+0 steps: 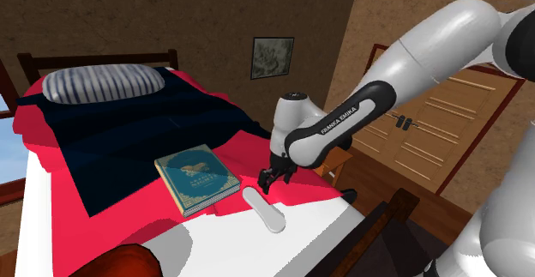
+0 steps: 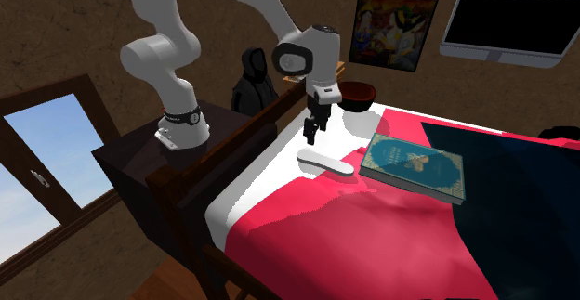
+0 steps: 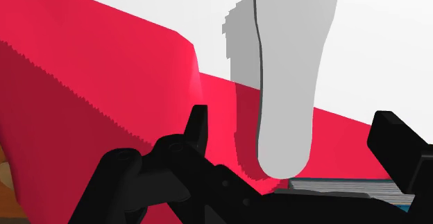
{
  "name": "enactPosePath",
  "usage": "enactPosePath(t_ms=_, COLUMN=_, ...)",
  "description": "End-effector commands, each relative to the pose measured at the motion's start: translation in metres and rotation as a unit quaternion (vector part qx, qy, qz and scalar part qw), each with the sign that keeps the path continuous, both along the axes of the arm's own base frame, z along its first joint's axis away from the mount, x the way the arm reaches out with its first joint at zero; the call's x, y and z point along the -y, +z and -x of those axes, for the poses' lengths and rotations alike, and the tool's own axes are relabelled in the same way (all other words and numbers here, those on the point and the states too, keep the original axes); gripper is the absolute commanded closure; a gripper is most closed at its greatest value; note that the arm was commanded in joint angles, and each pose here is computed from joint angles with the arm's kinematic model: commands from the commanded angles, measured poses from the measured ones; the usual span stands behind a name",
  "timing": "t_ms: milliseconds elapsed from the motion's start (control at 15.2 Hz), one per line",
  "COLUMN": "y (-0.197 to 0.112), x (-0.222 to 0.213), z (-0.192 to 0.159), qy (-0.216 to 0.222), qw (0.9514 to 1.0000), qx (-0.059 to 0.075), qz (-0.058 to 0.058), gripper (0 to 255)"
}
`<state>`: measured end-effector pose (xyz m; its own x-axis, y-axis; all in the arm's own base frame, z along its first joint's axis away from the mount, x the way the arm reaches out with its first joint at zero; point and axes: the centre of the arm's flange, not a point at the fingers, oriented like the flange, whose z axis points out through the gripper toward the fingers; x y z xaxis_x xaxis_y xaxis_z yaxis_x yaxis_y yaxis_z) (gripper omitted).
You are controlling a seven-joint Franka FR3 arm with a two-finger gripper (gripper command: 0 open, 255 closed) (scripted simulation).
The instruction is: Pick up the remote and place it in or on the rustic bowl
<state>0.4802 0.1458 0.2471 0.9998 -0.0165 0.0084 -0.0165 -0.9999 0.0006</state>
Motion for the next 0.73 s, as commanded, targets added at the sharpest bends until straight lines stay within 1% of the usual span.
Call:
enactPosePath(t_ms=0, y=-0.024, x=-0.009, z=-0.01, qy=0.001, qw=1.0, qx=-0.003, qz=0.003, gripper=0)
enactPosePath(t_ms=264, y=-0.072, x=-0.024, z=-0.029, qy=0.003, qw=0.9999, qx=-0.009, qz=0.009, gripper=0)
enactPosePath(t_ms=660, y=-0.104, x=-0.026, z=-0.03, qy=0.003, qw=0.9999, qx=-0.01, qz=0.009, gripper=0)
